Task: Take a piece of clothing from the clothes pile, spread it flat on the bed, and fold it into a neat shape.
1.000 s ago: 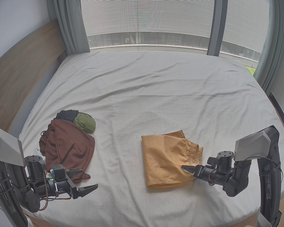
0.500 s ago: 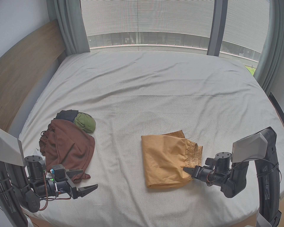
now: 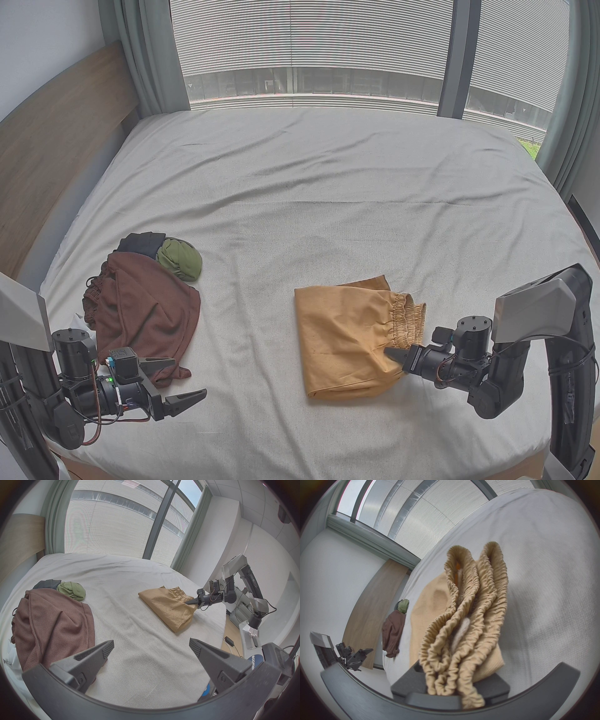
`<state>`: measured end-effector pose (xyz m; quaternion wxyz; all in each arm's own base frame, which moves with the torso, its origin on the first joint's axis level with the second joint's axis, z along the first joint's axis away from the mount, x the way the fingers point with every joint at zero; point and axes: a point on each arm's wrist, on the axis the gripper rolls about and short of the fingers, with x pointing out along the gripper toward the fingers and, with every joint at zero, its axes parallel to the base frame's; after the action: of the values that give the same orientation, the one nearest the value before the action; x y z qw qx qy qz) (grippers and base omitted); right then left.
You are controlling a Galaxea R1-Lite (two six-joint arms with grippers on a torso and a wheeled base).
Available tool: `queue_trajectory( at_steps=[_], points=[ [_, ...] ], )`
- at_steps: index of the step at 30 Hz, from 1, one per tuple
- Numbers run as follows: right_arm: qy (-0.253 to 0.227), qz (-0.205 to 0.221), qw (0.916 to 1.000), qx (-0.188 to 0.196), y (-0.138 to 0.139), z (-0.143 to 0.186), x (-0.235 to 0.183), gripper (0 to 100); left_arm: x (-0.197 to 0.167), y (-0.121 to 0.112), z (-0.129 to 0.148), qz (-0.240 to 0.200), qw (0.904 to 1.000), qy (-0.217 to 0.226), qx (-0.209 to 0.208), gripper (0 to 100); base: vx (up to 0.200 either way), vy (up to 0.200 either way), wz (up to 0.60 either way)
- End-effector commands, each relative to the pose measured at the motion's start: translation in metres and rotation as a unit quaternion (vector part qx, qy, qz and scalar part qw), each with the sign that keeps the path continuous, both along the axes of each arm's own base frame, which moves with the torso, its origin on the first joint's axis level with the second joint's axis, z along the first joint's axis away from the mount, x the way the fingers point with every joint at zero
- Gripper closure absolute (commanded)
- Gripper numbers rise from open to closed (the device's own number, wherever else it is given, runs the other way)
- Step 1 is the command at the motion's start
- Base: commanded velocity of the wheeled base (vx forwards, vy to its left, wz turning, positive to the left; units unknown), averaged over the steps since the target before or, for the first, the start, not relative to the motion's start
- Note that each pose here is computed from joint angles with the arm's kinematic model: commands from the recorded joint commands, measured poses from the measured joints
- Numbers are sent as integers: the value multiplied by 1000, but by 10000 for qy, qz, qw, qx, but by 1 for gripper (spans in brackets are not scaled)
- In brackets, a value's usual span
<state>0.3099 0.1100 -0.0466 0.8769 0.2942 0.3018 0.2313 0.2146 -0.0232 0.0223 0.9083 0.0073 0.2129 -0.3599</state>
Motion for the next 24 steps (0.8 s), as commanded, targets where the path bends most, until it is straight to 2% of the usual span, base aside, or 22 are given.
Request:
queue_trajectory(
  at_steps=[1, 10, 15, 24],
  points=[
    [-415, 261, 9986, 212, 9, 38, -7, 100, -4, 0, -1, -10, 10000, 75, 4, 0, 0, 0, 0],
    [-865, 591, 9936, 428, 24, 72, -17, 100, -5, -3, 0, -68, 10000, 73, -1, 0, 0, 0, 0],
    [-1227, 625, 9889, 555, 28, 91, -13, 100, -5, -2, 1, -53, 10000, 42, -3, 0, 0, 0, 0],
    [-1519, 666, 9840, 656, 30, 106, -9, 100, -5, -2, 1, -61, 10000, 34, -3, 0, 0, 0, 0]
  ],
)
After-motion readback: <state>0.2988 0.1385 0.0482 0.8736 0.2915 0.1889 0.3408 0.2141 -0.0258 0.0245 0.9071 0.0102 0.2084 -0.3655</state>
